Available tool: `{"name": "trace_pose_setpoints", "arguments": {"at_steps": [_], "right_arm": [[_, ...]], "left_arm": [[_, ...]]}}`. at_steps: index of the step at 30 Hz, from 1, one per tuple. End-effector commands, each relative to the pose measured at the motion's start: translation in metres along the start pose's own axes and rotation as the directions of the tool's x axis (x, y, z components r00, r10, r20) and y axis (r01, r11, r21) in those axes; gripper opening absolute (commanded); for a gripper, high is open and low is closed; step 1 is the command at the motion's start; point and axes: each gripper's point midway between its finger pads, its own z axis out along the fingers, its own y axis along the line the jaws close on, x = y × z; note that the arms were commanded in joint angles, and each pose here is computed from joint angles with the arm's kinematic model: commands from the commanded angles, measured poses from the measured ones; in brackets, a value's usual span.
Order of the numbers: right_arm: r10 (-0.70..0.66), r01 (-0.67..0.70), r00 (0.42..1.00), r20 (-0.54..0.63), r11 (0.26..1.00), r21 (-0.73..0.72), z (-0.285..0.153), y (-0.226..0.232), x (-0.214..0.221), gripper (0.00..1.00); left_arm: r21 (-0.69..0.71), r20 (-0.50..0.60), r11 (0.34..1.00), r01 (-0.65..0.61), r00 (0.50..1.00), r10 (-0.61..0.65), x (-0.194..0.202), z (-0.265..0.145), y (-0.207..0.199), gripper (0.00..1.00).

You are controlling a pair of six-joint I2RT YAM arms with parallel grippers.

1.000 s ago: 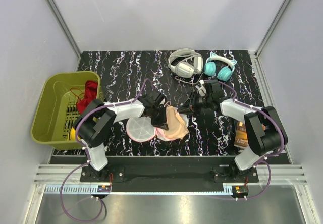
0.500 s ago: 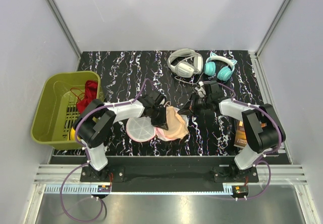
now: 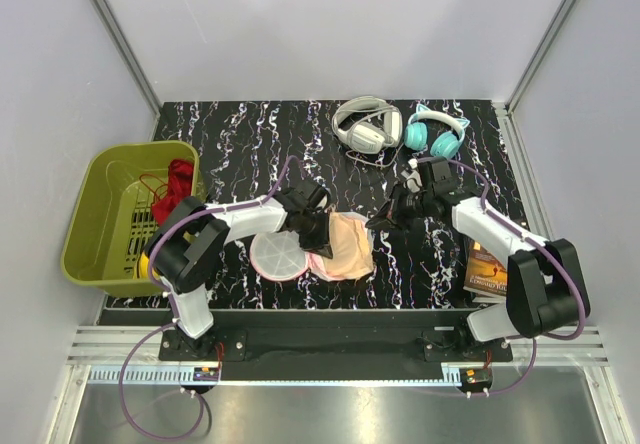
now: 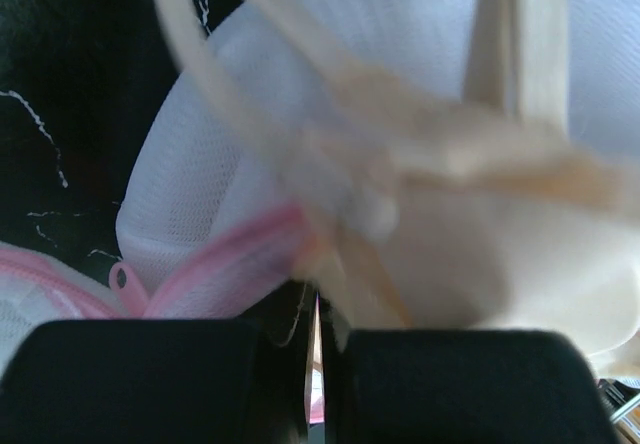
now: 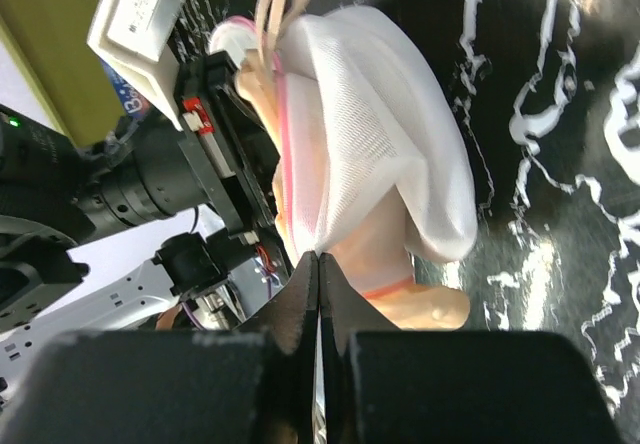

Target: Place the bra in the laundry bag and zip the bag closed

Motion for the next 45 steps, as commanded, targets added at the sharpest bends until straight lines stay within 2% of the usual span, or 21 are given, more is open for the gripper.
{"name": "trace_pose_setpoints", "arguments": {"at_steps": [1, 6, 9, 14, 19, 21, 22, 27, 29, 32, 38, 41, 45], "right_arm": [[-0.005, 0.005, 1.000, 0.004, 0.999, 0.038, -0.012, -0.002, 0.004, 0.00], [-0.013, 0.013, 1.000, 0.003, 0.999, 0.037, -0.011, 0.000, 0.001, 0.00], [-0.009, 0.009, 1.000, 0.007, 1.000, 0.028, -0.011, 0.006, -0.002, 0.00], [0.007, -0.008, 1.000, 0.003, 1.000, 0.022, -0.010, 0.008, -0.004, 0.00], [0.031, -0.031, 0.999, 0.011, 1.000, -0.002, -0.015, 0.018, -0.005, 0.00], [0.054, -0.053, 0.999, 0.009, 0.999, -0.012, -0.017, 0.022, -0.004, 0.00], [0.063, -0.063, 0.998, 0.010, 0.998, -0.015, -0.019, 0.024, -0.002, 0.00], [0.136, -0.135, 0.990, 0.039, 0.991, -0.015, -0.037, 0.031, 0.004, 0.00], [0.125, -0.125, 0.990, 0.061, 0.992, -0.012, -0.047, 0.039, 0.002, 0.00], [0.130, -0.131, 0.988, 0.082, 0.991, 0.016, -0.059, 0.042, -0.003, 0.00], [0.174, -0.174, 0.983, 0.052, 0.985, 0.001, -0.069, 0.054, 0.003, 0.00], [0.134, -0.135, 0.990, 0.044, 0.991, 0.021, -0.067, 0.050, 0.001, 0.00], [-0.089, 0.087, 0.996, 0.018, 0.990, 0.107, -0.051, 0.016, -0.006, 0.00]], "left_arm": [[-0.157, -0.020, 0.987, -0.031, 0.999, 0.028, 0.006, -0.004, 0.032, 0.05], [-0.033, 0.076, 0.997, -0.075, 0.994, 0.078, -0.022, -0.045, -0.019, 0.18], [0.059, 0.079, 0.995, -0.075, 0.994, 0.070, -0.025, -0.058, -0.048, 0.23], [0.135, 0.041, 0.988, -0.079, 0.996, 0.074, -0.020, -0.058, -0.076, 0.20], [0.218, -0.011, 0.975, -0.039, 0.999, 0.043, -0.017, -0.036, -0.095, 0.18], [0.217, -0.032, 0.976, 0.015, 0.999, -0.008, -0.018, -0.020, -0.093, 0.17], [0.233, -0.002, 0.972, 0.016, 1.000, -0.015, -0.026, -0.014, -0.096, 0.17], [0.157, -0.013, 0.985, 0.075, 0.997, -0.074, -0.030, 0.028, -0.072, 0.15], [0.132, -0.010, 0.988, 0.079, 0.997, -0.078, -0.027, 0.039, -0.061, 0.14], [0.087, 0.018, 0.994, 0.067, 0.997, -0.069, -0.027, 0.043, -0.047, 0.13], [0.042, 0.044, 0.998, 0.053, 0.998, -0.055, -0.031, 0.046, -0.032, 0.14], [0.044, 0.062, 0.999, 0.020, 0.998, -0.022, -0.034, 0.039, -0.034, 0.14], [0.050, 0.074, 0.999, -0.018, 0.997, 0.015, -0.034, 0.025, -0.039, 0.16]]}}
